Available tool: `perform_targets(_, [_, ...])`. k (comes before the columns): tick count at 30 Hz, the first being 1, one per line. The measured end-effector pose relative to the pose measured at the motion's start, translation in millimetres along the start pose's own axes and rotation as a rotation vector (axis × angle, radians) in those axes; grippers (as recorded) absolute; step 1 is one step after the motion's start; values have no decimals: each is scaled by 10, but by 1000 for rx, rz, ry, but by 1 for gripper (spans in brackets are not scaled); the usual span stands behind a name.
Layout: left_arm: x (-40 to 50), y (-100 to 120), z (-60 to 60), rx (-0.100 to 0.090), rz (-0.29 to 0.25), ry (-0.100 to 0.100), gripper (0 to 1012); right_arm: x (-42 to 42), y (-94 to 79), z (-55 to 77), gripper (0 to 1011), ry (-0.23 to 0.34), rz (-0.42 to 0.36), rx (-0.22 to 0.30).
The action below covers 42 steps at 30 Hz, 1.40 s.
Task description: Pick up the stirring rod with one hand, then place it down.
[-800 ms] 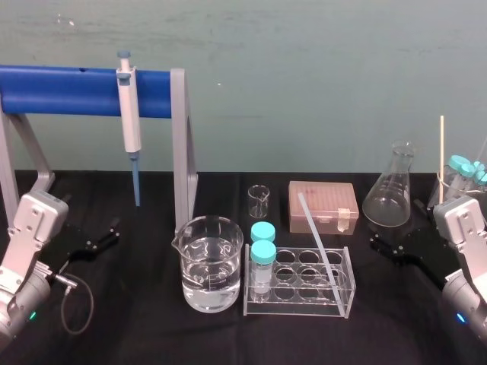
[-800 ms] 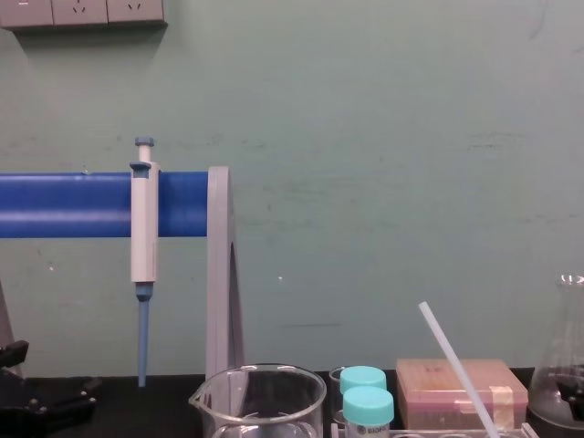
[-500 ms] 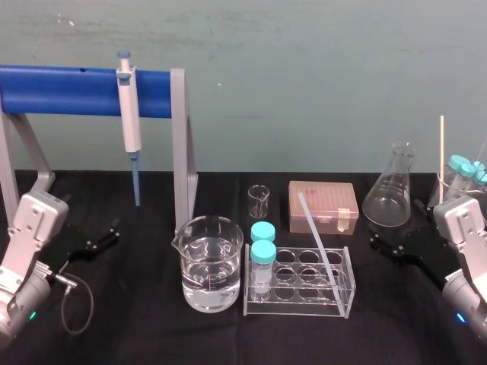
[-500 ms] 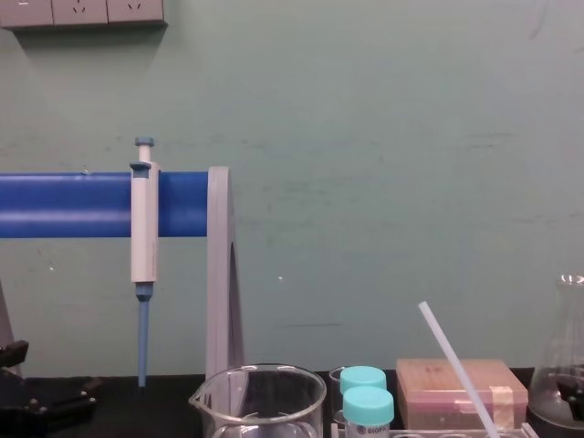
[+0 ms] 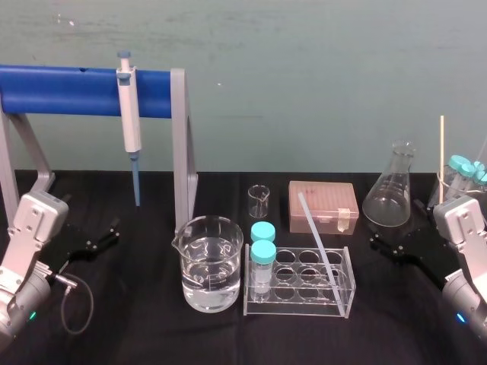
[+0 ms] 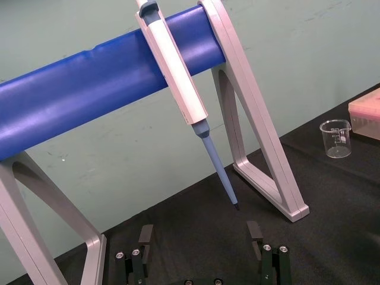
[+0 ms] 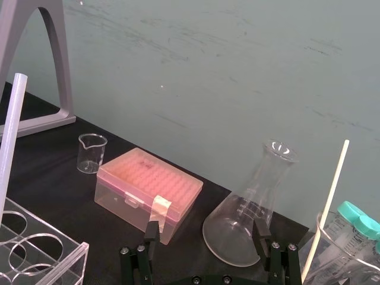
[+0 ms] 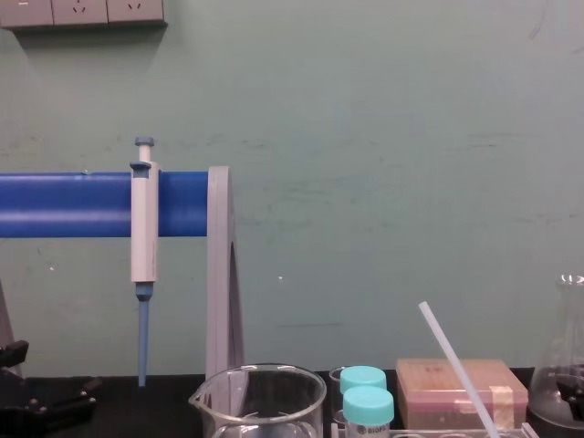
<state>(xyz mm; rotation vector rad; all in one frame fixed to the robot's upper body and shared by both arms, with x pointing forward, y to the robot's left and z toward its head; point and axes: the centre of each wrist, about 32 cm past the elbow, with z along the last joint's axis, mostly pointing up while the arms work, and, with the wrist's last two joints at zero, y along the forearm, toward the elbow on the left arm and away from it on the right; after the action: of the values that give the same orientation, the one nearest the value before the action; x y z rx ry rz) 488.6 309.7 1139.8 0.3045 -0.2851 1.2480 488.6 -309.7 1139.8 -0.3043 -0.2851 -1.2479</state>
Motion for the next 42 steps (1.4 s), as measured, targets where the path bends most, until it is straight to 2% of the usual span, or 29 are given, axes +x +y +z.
perform_targets(42, [0, 0, 0, 0, 0, 0, 1000, 0, 0, 0, 1003, 0, 0, 0])
